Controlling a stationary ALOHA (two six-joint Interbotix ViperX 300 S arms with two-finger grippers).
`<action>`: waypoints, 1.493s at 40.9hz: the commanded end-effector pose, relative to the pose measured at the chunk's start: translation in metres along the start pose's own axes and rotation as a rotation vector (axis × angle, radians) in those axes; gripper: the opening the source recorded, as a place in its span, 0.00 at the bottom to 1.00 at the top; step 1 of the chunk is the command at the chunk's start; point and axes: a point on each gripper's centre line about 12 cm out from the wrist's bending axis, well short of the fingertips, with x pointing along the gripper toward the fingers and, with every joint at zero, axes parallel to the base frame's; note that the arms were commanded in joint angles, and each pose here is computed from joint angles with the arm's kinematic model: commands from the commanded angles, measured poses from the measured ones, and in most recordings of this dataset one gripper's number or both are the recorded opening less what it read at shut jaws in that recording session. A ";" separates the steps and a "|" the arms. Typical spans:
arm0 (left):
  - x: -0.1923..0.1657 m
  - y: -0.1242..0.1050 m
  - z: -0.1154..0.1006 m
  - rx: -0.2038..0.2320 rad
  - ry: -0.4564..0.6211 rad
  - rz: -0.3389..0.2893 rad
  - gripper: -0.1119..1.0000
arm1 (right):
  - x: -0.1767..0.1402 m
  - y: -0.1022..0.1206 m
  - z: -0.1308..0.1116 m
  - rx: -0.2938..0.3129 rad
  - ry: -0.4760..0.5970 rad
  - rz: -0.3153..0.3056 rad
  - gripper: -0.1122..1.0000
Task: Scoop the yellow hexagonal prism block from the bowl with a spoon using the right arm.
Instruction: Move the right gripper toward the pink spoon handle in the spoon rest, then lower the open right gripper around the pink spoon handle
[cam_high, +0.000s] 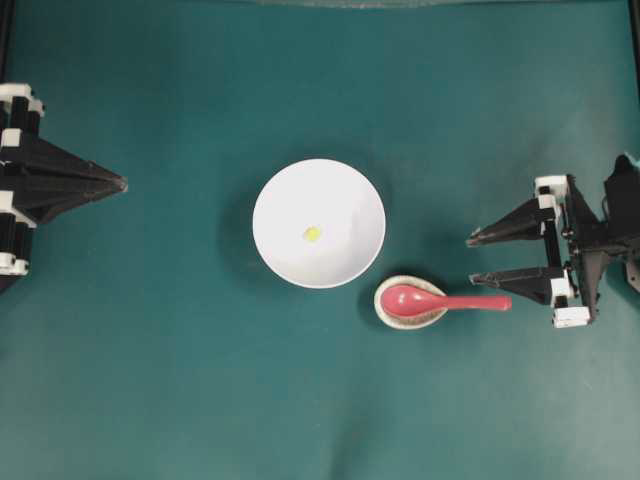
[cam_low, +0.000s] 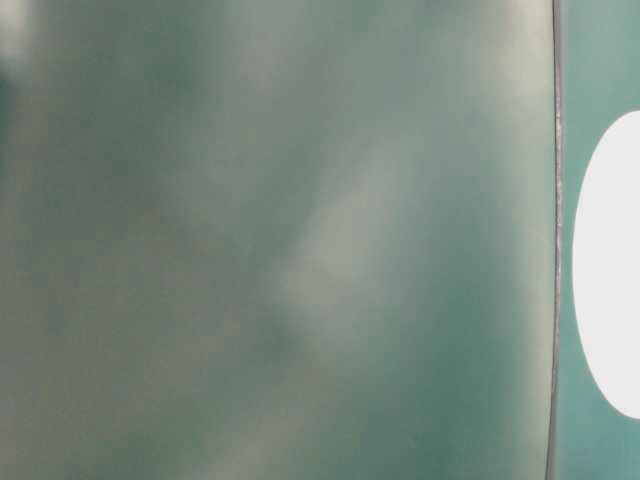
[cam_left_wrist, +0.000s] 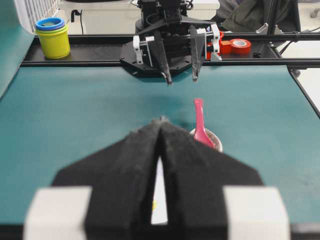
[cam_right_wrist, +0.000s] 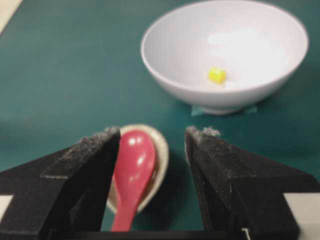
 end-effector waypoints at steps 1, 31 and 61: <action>0.003 0.000 0.009 0.005 -0.020 0.000 0.09 | 0.004 0.004 -0.002 0.000 -0.013 0.008 0.63; 0.003 0.000 0.009 0.005 -0.021 0.000 0.09 | 0.021 0.024 -0.057 -0.051 0.081 -0.011 0.63; 0.002 0.000 0.011 0.005 -0.031 0.000 0.09 | 0.019 0.023 -0.072 -0.054 0.159 -0.056 0.63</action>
